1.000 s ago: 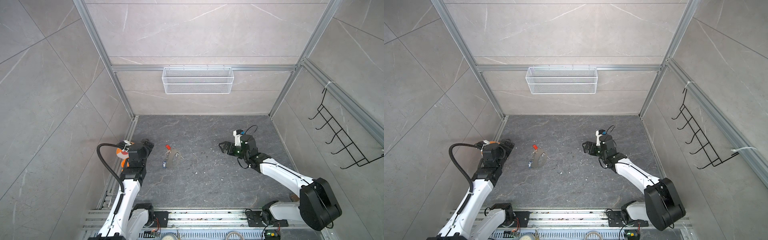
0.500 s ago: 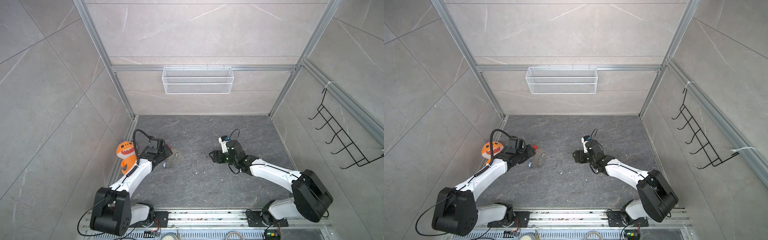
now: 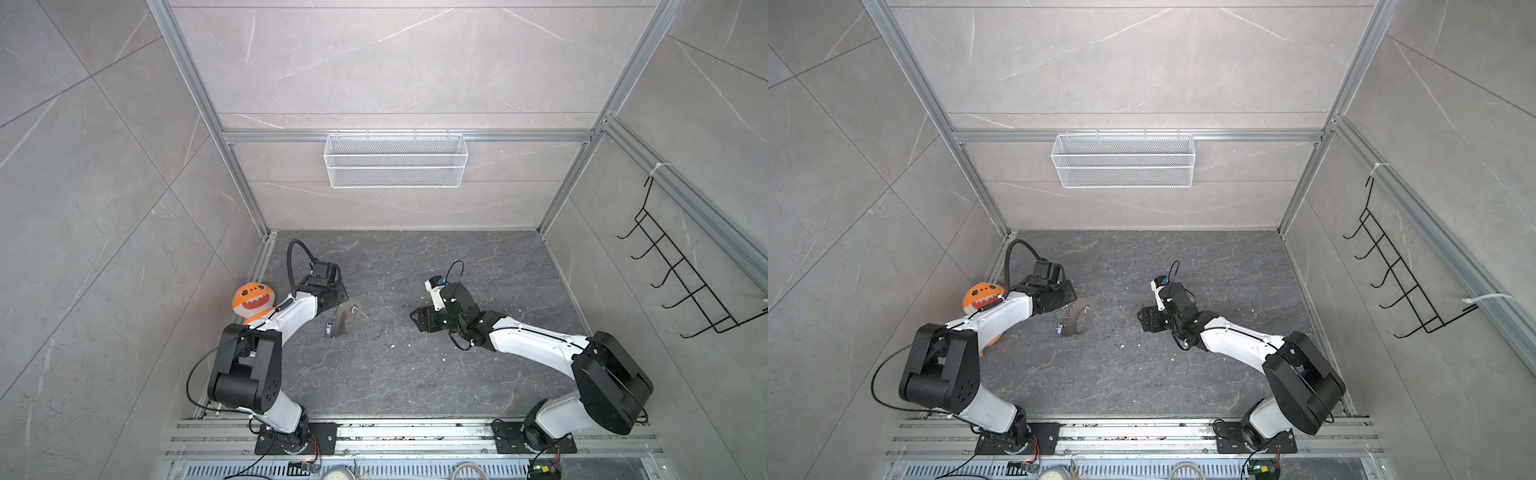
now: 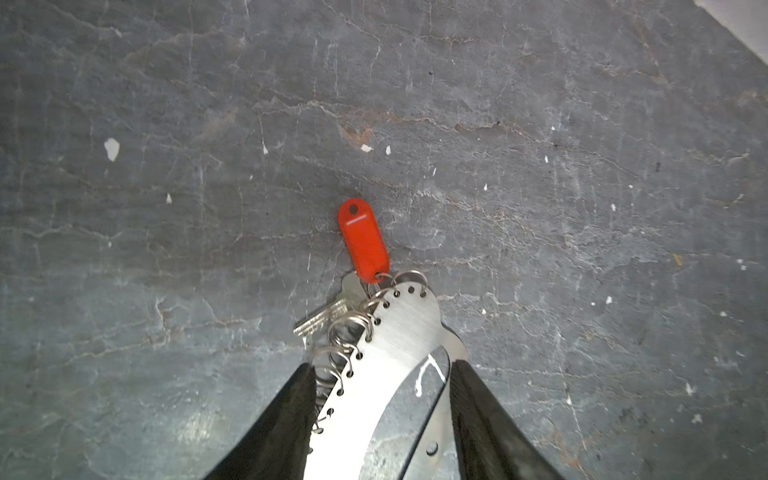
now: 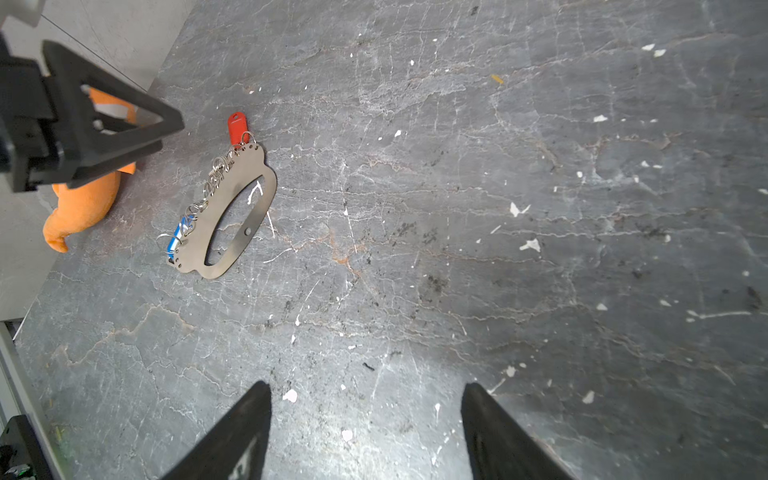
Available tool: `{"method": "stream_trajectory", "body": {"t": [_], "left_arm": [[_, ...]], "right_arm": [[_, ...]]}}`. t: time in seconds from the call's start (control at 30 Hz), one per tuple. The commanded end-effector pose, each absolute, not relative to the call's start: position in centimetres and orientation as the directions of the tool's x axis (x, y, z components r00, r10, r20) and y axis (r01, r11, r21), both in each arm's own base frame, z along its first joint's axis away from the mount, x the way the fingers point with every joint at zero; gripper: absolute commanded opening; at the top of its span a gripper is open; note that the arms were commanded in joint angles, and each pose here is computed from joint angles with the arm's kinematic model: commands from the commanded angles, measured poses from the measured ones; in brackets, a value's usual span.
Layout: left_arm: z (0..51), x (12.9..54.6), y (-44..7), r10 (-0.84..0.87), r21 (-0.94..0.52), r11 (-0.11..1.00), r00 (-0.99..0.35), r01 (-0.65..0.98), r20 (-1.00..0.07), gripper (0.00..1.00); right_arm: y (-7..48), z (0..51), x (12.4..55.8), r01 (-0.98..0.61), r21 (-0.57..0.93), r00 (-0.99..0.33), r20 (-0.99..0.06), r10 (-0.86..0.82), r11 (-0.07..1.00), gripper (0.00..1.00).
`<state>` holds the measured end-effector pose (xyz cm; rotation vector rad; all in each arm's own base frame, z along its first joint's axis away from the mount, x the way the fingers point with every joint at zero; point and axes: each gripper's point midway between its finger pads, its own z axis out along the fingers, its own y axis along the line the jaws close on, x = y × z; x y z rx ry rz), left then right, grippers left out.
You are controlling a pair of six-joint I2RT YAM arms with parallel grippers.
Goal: Remove the keys from the keyring
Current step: 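Move the left gripper over the metal keyring plate while the right gripper approaches it, then lower the right gripper and grasp the keyring plate's ring edge near the blue tag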
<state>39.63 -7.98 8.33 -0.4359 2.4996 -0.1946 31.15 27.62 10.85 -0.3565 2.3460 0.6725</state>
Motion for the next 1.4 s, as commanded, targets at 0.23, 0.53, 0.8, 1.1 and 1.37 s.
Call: {"method": "stream_trajectory", "body": {"t": [0.23, 0.53, 0.8, 1.1, 1.37], "left_arm": [[5.3, 42.4, -8.9, -0.223, -0.103, 0.975, -0.831, -0.198, -0.510, 0.55], [2.9, 40.7, -11.5, -0.162, -0.081, 0.987, -0.873, -0.140, -0.461, 0.56], [2.9, 38.3, -14.7, -0.094, -0.090, 0.994, -0.888, -0.060, -0.451, 0.56], [8.7, 36.8, -11.6, -0.220, -0.124, 0.975, -0.794, -0.182, -0.566, 0.56], [10.6, 31.1, -6.5, -0.411, -0.195, 0.907, -0.687, -0.373, -0.599, 0.65]], "right_arm": [[27.4, 11.3, 31.1, -0.421, 0.344, -0.734, -0.672, -0.092, 0.839, 0.74], [26.9, 11.6, 31.1, -0.415, 0.327, -0.725, -0.682, -0.092, 0.849, 0.75], [26.7, 12.3, 31.2, -0.417, 0.320, -0.716, -0.693, -0.090, 0.851, 0.75], [28.2, 12.7, 30.8, -0.461, 0.371, -0.722, -0.685, -0.098, 0.806, 0.70], [35.6, 13.2, 28.5, -0.642, 0.410, -0.675, -0.703, -0.224, 0.648, 0.65]]}}
